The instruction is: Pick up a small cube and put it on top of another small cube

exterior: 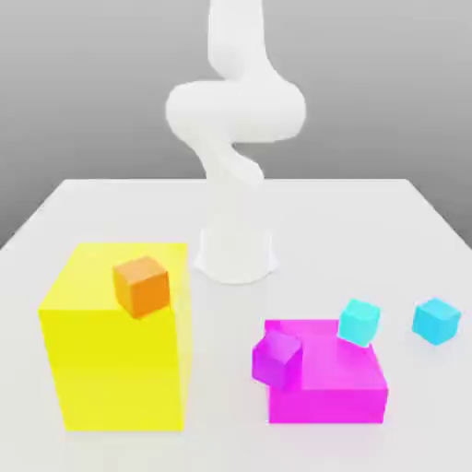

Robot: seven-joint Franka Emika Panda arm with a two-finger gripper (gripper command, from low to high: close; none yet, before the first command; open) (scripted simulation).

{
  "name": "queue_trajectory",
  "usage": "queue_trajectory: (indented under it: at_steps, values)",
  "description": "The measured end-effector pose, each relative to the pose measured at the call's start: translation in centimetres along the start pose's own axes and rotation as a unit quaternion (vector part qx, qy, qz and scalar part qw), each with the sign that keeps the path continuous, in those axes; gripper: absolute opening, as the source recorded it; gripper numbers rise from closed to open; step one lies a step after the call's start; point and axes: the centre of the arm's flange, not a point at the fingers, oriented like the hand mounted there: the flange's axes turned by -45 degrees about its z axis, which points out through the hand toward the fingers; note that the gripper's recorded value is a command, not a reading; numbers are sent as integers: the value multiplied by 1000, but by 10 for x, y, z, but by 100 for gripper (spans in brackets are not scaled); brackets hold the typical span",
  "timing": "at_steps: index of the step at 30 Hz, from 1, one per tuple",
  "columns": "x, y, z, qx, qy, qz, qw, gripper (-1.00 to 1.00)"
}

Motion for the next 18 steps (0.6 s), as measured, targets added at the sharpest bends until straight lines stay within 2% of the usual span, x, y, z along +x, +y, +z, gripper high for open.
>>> queue_trajectory:
  at_steps: [9,18]
  values:
    - [-31,-87,119,120,-76,-187,972,0]
    - [-107,-192,205,214,-133,-371,894,0]
